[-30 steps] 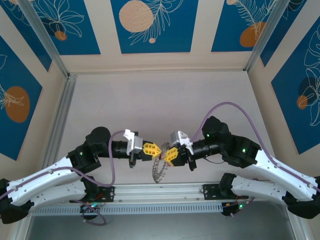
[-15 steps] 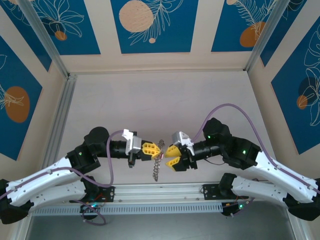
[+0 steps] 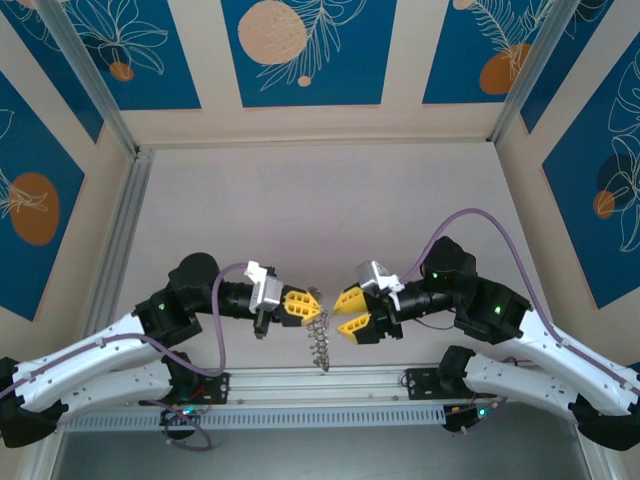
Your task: Put the keys on the keyring
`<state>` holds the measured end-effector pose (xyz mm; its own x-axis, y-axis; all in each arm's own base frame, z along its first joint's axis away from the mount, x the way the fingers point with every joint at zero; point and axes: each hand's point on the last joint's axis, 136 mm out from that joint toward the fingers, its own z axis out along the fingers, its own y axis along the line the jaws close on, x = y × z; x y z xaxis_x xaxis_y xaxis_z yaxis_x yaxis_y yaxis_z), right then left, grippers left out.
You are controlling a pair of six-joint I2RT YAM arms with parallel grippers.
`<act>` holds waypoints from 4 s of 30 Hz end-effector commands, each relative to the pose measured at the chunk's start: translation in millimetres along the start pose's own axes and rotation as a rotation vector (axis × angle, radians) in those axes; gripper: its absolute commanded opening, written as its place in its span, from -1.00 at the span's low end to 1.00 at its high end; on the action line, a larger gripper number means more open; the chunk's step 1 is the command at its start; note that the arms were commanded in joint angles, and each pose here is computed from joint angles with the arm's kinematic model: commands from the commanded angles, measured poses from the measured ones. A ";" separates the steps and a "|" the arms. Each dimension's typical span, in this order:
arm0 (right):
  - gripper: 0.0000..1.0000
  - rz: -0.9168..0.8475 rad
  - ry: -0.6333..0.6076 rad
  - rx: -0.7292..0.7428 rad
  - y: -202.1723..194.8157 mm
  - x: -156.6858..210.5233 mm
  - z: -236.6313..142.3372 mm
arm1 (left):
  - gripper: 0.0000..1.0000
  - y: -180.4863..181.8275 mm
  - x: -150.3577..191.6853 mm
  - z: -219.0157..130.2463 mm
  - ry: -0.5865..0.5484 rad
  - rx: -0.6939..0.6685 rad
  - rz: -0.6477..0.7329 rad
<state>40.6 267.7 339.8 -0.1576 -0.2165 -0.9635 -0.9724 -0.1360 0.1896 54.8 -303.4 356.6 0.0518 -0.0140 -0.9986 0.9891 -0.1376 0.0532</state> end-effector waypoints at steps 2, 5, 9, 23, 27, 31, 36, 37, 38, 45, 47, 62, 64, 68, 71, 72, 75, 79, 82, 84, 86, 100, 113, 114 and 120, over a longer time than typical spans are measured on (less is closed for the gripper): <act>-0.26 0.002 -0.028 -0.050 5.1 -5.6 1.1 | -1.00 -5.9 -32.4 -3.4 -0.080 0.037 0.052; -0.27 0.006 -0.028 -0.066 5.1 -6.5 3.0 | -1.00 -5.8 -31.2 -2.7 -0.078 0.039 0.052; -0.34 0.013 -0.018 -0.067 2.0 -3.8 6.3 | -1.00 -5.7 -31.2 -2.4 -0.077 0.041 0.052; -0.90 0.033 -0.005 -0.059 -3.2 4.0 8.3 | -1.00 -12.2 -41.8 -5.6 -0.126 0.066 0.078; -0.90 0.042 0.000 -0.073 -3.3 7.1 10.5 | -1.00 -15.9 -48.6 -5.7 -0.152 0.091 0.087; -0.87 0.049 0.004 -0.072 -4.9 8.9 11.9 | -1.00 -15.7 -51.5 -5.1 -0.161 0.094 0.088; -0.90 0.051 0.010 -0.061 -10.1 12.7 13.7 | -1.00 -17.5 -56.3 -5.0 -0.177 0.107 0.094; -0.91 0.054 0.007 -0.060 -11.6 12.3 14.3 | -1.00 -17.6 -57.1 -4.7 -0.182 0.110 0.094; -0.91 0.053 0.005 -0.064 -11.9 11.6 14.9 | -1.00 -17.4 -57.4 -4.2 -0.184 0.112 0.094; -0.90 0.011 -0.039 -0.061 -13.7 0.4 15.1 | -1.00 -13.2 -54.8 3.2 -0.204 0.128 0.069; -0.89 0.000 -0.051 -0.065 -12.5 -2.8 14.6 | -1.00 -11.9 -55.4 4.7 -0.222 0.130 0.058; -0.40 -0.054 -0.139 0.069 -22.5 -19.8 1.0 | -1.00 3.8 -53.9 2.4 -0.239 0.031 0.009; -0.38 -0.042 -0.131 0.149 -28.4 -15.1 -6.0 | -1.00 9.4 -52.6 -1.2 -0.231 -0.015 0.013; -0.30 -0.052 -0.144 0.291 -34.3 -10.3 -23.3 | -1.00 12.6 -50.0 -4.0 -0.224 -0.033 0.007; -0.23 -0.083 -0.160 0.325 -31.1 -15.0 -31.5 | -1.00 12.3 -48.0 -2.8 -0.219 -0.021 0.000; -0.22 -0.093 -0.165 0.320 -29.6 -17.8 -31.3 | -1.00 12.2 -47.6 -2.4 -0.220 -0.016 -0.002; -0.26 -0.120 -0.183 0.300 -27.4 -28.2 -25.8 | -1.00 12.0 -45.9 -0.8 -0.224 -0.007 -0.011; -0.35 -0.149 -0.193 0.266 -24.4 -41.5 -12.7 | -1.00 14.6 -46.3 -0.5 -0.239 -0.016 -0.021; -0.34 -0.174 -0.202 0.237 -20.6 -44.7 -3.7 | -1.00 14.8 -45.7 -0.7 -0.242 -0.017 -0.020; -0.34 -0.191 -0.218 0.213 -15.7 -46.7 -0.5 | -1.00 14.1 -44.9 -0.4 -0.244 -0.011 -0.020; -0.35 -0.203 -0.232 0.206 -13.1 -48.7 0.9 | -1.00 14.1 -44.0 0.6 -0.244 -0.006 -0.019; -0.50 -0.226 -0.235 0.224 -15.6 -45.4 2.8 | -1.00 12.5 -44.9 -1.5 -0.259 0.005 -0.017; -0.33 -0.216 -0.162 0.339 -25.8 -25.8 -16.2 | -1.00 9.3 -52.6 -4.1 -0.278 0.019 -0.003; -0.33 -0.225 -0.179 0.335 -23.3 -29.4 -18.3 | -1.00 9.5 -52.4 -3.9 -0.277 0.020 -0.005; -0.33 -0.268 -0.246 0.274 -13.8 -45.8 -12.7 | -1.00 10.8 -53.1 -1.2 -0.282 0.030 -0.010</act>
<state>67.1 261.8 379.3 0.0711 0.0018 -0.9975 -0.9881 0.1372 -0.0702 66.5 -310.0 389.7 -0.0347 -0.2174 -0.9755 0.9878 -0.1558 -0.0004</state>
